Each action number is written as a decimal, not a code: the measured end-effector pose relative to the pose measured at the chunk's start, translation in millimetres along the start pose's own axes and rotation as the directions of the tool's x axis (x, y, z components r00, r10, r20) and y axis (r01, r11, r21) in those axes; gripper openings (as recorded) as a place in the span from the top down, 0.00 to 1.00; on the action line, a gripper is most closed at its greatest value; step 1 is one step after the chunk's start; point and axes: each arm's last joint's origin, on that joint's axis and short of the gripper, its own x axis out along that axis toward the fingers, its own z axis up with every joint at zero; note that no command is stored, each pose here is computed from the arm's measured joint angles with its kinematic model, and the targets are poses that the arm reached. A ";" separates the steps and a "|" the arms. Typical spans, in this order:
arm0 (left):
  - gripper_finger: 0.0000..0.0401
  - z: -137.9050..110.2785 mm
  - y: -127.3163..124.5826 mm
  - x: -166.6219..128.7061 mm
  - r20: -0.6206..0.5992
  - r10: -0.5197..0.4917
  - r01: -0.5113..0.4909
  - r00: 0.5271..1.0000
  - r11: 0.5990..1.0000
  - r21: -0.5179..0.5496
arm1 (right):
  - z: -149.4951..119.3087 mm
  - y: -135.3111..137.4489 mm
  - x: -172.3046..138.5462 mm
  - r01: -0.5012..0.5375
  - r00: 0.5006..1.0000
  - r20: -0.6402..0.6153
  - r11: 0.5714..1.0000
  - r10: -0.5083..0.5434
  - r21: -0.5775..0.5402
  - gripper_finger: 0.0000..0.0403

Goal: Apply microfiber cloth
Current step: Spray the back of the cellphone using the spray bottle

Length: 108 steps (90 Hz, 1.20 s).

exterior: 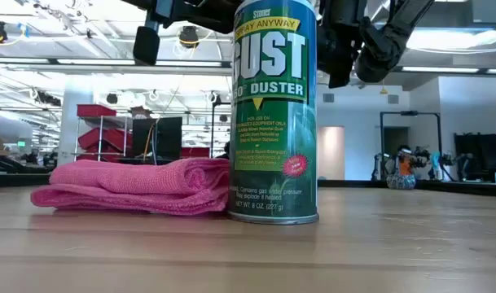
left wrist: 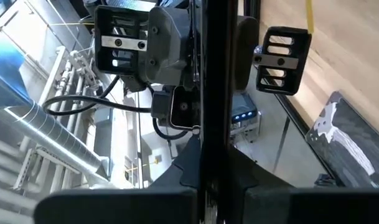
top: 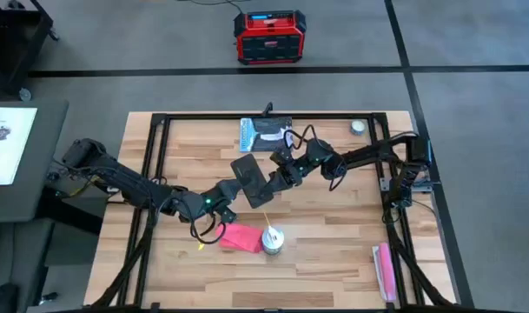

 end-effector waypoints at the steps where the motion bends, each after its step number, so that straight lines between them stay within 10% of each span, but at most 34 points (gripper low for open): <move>1: 1.00 0.0 0.0 0.0 0.000 0.000 0.000 1.000 1.000 0.000 | 0.0 0.0 0.0 0.000 1.000 0.001 1.000 0.000 0.000 0.86; 108: 0.85 0.0 -2.5 1.1 0.005 -0.013 0.014 1.000 0.997 -0.081 | 7.1 1.3 11.1 0.053 0.998 -0.037 0.994 -0.057 -0.097 0.96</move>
